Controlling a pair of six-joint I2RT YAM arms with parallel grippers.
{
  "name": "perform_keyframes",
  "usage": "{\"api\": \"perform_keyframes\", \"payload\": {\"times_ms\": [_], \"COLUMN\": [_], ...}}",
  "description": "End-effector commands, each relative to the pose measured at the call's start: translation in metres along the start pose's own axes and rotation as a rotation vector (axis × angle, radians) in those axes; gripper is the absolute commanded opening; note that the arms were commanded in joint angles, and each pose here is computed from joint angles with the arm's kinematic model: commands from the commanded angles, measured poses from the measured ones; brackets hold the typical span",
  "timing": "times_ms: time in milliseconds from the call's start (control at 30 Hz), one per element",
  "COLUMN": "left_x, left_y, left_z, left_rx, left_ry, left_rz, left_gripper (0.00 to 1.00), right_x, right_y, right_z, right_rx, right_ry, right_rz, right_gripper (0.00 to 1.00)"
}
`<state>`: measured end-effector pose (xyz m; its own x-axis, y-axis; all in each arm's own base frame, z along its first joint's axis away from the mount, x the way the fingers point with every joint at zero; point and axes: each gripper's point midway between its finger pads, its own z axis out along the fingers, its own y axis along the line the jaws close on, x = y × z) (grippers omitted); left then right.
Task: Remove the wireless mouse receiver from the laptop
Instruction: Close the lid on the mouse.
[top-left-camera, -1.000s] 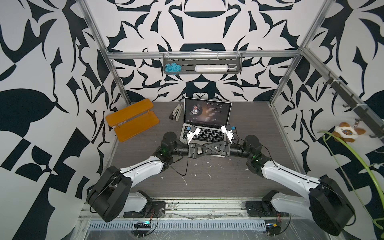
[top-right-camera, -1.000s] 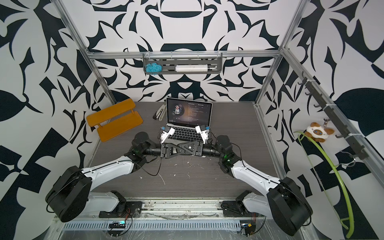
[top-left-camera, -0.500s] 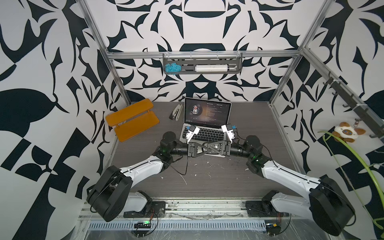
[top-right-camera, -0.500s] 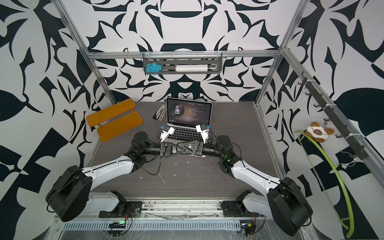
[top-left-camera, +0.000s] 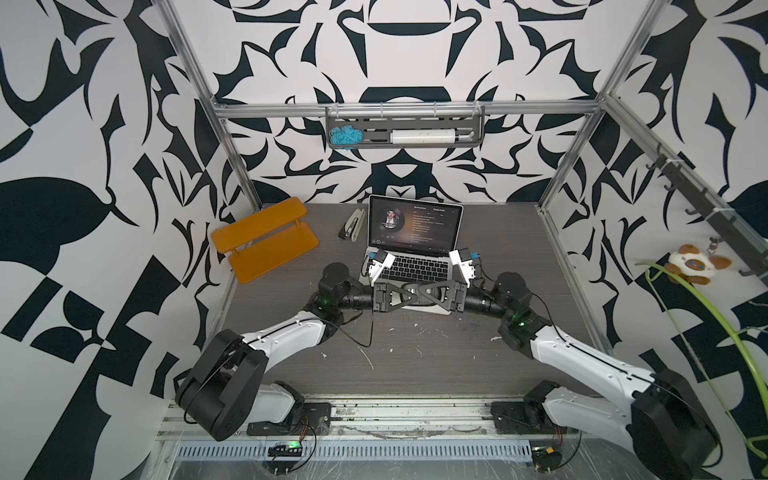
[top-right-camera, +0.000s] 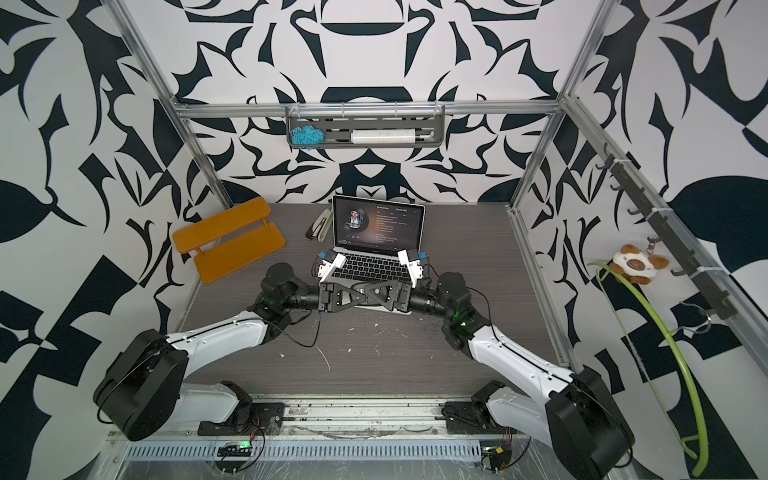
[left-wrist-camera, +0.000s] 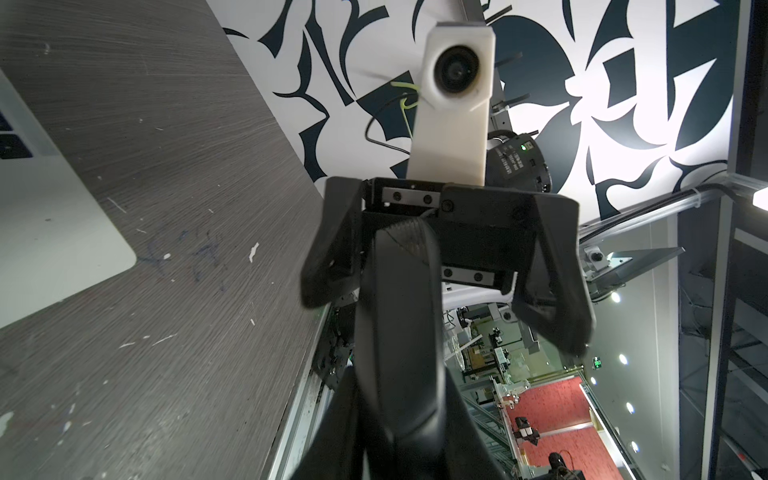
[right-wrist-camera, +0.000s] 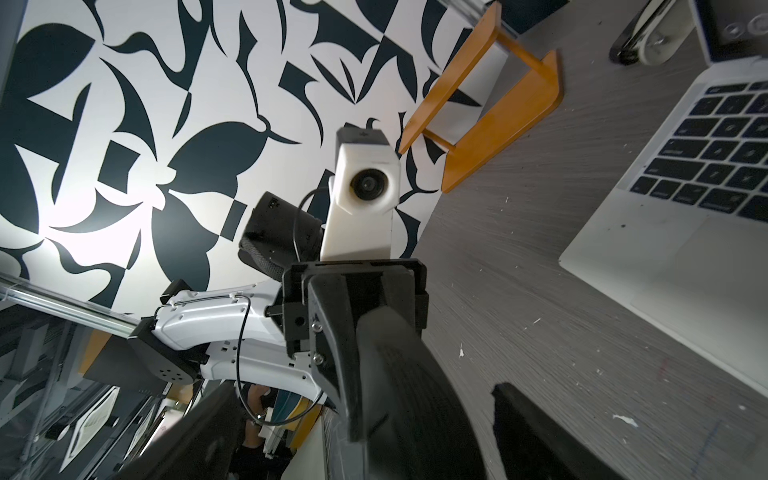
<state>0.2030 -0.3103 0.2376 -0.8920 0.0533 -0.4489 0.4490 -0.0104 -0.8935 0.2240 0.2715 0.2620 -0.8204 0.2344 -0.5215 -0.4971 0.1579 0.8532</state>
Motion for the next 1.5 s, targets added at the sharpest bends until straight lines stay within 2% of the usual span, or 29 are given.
{"api": "perform_keyframes", "payload": {"times_ms": [0, 133, 200, 300, 567, 633, 800, 967, 1067, 1200, 1267, 1367, 1467], "left_x": [0.005, 0.011, 0.014, 0.017, 0.015, 0.014, 0.016, 0.018, 0.018, 0.017, 0.016, 0.014, 0.013], "left_y": [-0.002, -0.003, -0.005, -0.008, -0.012, -0.013, -0.013, -0.010, -0.021, -0.021, -0.020, -0.020, -0.023], "left_z": [-0.004, -0.006, -0.006, -0.007, -0.008, -0.008, -0.009, -0.009, -0.012, -0.012, -0.011, -0.010, -0.011], "left_rx": [0.009, 0.008, 0.008, 0.016, 0.008, 0.007, 0.003, -0.002, 0.008, 0.008, 0.006, 0.007, 0.014], "left_ry": [0.027, 0.073, 0.093, 0.112, 0.111, 0.110, 0.115, 0.121, 0.113, 0.111, 0.112, 0.110, 0.105], "left_rz": [-0.010, -0.030, -0.029, -0.024, -0.014, -0.012, -0.013, -0.021, 0.006, 0.007, 0.003, 0.003, 0.012], "left_gripper": [0.00, 0.00, 0.00, 0.00, 0.00, 0.00, 0.00, 0.00, 0.00, 0.00, 0.00, 0.37, 0.51], "right_x": [-0.009, 0.013, 0.020, 0.022, 0.040, 0.044, 0.044, 0.042, 0.043, 0.047, 0.048, 0.049, 0.049], "right_y": [0.003, 0.000, 0.001, -0.001, -0.001, -0.002, -0.004, -0.007, -0.011, -0.012, -0.012, -0.012, -0.012], "right_z": [-0.018, -0.020, -0.021, -0.022, -0.009, -0.007, -0.006, -0.004, -0.003, -0.001, 0.000, 0.000, 0.000], "right_rx": [0.003, 0.004, -0.009, -0.010, -0.042, -0.040, -0.031, -0.023, -0.013, -0.013, -0.012, -0.011, -0.010], "right_ry": [-0.028, 0.117, 0.147, 0.151, 0.221, 0.232, 0.225, 0.222, 0.224, 0.237, 0.238, 0.237, 0.234], "right_rz": [-0.035, -0.021, -0.014, -0.016, 0.005, 0.006, 0.003, 0.008, 0.017, 0.020, 0.019, 0.018, 0.015], "right_gripper": [0.98, 0.95, 0.94, 0.91, 0.70, 0.68, 0.55, 0.51, 0.40, 0.36, 0.31, 0.24, 0.23]}}
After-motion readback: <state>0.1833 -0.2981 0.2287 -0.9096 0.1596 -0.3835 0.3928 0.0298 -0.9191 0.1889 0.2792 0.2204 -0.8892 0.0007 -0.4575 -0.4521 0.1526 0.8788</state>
